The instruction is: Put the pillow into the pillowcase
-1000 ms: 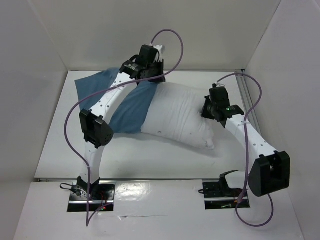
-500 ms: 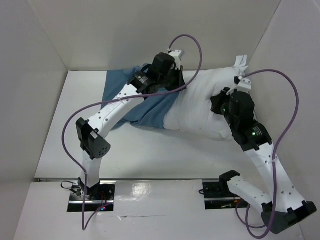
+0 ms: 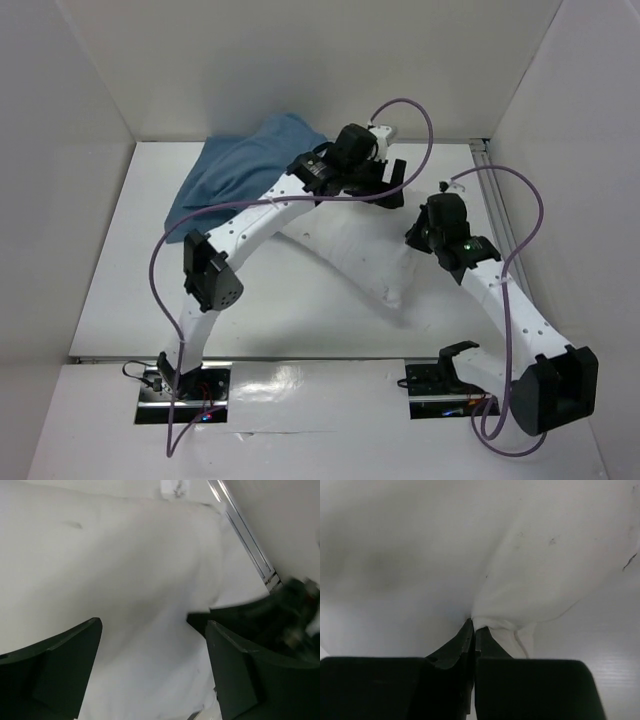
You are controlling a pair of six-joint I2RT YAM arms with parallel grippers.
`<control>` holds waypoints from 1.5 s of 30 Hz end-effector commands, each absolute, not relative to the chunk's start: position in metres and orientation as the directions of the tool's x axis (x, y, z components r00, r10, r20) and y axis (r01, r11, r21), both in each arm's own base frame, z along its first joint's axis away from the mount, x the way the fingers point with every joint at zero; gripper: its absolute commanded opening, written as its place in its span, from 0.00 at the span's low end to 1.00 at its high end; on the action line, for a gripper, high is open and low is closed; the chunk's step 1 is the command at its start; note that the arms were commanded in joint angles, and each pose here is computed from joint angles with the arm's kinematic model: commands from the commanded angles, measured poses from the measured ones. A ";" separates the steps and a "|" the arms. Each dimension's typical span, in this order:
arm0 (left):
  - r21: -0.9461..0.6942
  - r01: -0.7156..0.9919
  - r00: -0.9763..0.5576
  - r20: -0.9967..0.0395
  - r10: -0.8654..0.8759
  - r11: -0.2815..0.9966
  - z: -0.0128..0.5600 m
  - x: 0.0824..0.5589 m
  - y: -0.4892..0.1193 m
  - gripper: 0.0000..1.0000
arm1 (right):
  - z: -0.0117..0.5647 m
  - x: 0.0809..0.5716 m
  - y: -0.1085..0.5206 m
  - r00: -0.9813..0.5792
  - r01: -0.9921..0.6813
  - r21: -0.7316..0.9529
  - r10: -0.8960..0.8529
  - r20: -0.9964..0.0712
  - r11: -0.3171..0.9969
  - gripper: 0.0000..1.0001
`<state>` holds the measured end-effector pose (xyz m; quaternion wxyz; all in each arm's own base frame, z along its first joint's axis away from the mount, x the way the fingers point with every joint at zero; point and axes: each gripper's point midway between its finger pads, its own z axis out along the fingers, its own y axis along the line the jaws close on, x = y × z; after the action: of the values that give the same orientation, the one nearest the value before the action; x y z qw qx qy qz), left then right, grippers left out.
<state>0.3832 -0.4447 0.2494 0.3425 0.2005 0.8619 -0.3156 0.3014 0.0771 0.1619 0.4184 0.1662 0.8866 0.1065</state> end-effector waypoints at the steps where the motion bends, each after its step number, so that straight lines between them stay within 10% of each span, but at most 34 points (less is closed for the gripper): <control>1: -0.302 0.623 -0.486 -0.872 0.054 0.722 0.362 0.367 -0.405 1.00 | 0.202 0.335 0.094 -0.519 0.124 0.444 0.439 -0.733 0.887 0.00; 2: -0.281 0.605 -0.479 -0.876 0.059 0.745 0.361 0.366 -0.395 1.00 | 0.197 0.337 0.091 -0.526 0.140 0.439 0.442 -0.727 0.888 0.02; 5: -0.238 0.507 -0.410 -0.912 -0.011 0.829 0.399 0.362 -0.345 1.00 | 0.202 0.345 0.090 -0.529 0.139 0.434 0.437 -0.727 0.890 0.66; 7: -0.225 0.468 -0.359 -0.932 -0.049 0.855 0.425 0.353 -0.314 0.98 | 0.209 0.345 0.087 -0.527 0.149 0.433 0.442 -0.726 0.889 0.89; 9: -0.174 0.377 -0.362 -0.932 -0.028 0.910 0.406 0.356 -0.287 0.89 | 0.223 0.343 0.078 -0.507 0.167 0.432 0.453 -0.733 0.886 0.93; 11: -0.146 0.300 -0.364 -0.931 -0.029 0.943 0.395 0.355 -0.255 0.50 | 0.234 0.340 0.071 -0.488 0.173 0.427 0.454 -0.746 0.888 0.96; 13: -0.122 0.197 -0.466 -0.885 -0.017 0.973 0.331 0.363 -0.225 0.34 | 0.243 0.331 0.065 -0.478 0.177 0.422 0.453 -0.753 0.889 0.97; 15: -0.115 0.104 -0.556 -0.830 -0.038 0.988 0.271 0.359 -0.198 0.41 | 0.242 0.324 0.056 -0.481 0.204 0.416 0.461 -0.746 0.886 0.97; 19: -0.182 0.070 -0.594 -0.797 -0.105 0.981 0.211 0.352 -0.187 0.89 | 0.234 0.310 0.054 -0.514 0.216 0.394 0.447 -0.732 0.893 0.98; 25: -0.212 0.002 -0.605 -0.778 -0.168 0.977 0.160 0.372 -0.181 0.91 | 0.213 0.291 0.060 -0.601 0.210 0.383 0.428 -0.675 0.900 0.98; 41: -0.278 -0.073 -0.643 -0.721 -0.259 0.958 0.107 0.440 -0.157 0.72 | 0.169 0.266 0.061 -0.686 0.271 0.373 0.450 -0.572 0.887 1.00; 45: -0.289 -0.107 -0.627 -0.723 -0.290 0.951 0.114 0.446 -0.143 0.25 | 0.158 0.261 0.084 -0.751 0.190 0.443 0.420 -0.510 0.876 1.00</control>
<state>0.4225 -0.1501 0.0876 0.3786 -0.0912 0.9158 -0.0980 0.2663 0.0675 0.1631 0.3330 0.1883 0.9130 0.1415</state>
